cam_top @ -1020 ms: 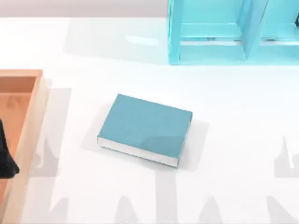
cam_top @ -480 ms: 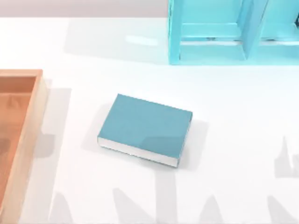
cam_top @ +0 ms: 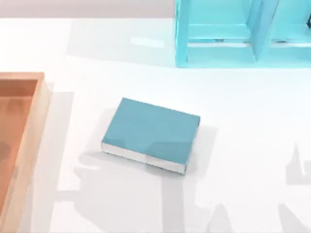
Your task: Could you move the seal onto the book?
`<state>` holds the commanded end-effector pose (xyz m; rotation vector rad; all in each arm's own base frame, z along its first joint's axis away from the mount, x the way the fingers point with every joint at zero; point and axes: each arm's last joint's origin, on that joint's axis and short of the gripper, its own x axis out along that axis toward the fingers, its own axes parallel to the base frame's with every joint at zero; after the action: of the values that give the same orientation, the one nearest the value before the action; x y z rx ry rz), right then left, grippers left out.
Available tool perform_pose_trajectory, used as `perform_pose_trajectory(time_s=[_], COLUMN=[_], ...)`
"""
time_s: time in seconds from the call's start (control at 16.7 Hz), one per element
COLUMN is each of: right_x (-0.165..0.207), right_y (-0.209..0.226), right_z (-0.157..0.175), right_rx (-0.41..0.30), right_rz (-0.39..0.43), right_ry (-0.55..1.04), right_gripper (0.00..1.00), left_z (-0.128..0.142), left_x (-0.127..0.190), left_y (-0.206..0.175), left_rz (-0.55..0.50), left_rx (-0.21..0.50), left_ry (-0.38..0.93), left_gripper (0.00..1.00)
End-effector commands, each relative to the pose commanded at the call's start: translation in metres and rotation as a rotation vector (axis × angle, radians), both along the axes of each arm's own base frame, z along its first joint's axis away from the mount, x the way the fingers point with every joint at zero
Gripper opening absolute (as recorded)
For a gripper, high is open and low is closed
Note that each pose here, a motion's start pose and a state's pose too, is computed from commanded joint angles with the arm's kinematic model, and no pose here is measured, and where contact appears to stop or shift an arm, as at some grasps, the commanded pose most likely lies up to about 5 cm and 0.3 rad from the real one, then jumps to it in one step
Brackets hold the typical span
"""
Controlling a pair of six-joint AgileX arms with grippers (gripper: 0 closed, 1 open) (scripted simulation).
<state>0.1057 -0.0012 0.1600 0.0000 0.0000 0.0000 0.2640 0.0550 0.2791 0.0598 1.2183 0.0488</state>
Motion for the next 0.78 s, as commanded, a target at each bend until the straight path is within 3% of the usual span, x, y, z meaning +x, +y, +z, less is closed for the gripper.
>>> perform_pose_trajectory(time_s=[0.36, 0.78], right_x=[0.000, 0.000], right_y=[0.000, 0.000], right_z=[0.000, 0.000], right_rx=[0.000, 0.000], right_rz=[0.000, 0.000], right_ry=[0.000, 0.000], right_gripper=[1.00, 1.00], left_z=[-0.014, -0.020], left_x=[0.064, 0.077], left_y=[0.032, 0.040], left_rz=[-0.009, -0.012], left_rx=[-0.053, -0.066], left_ry=[0.297, 0.353], left_gripper=[1.00, 1.00])
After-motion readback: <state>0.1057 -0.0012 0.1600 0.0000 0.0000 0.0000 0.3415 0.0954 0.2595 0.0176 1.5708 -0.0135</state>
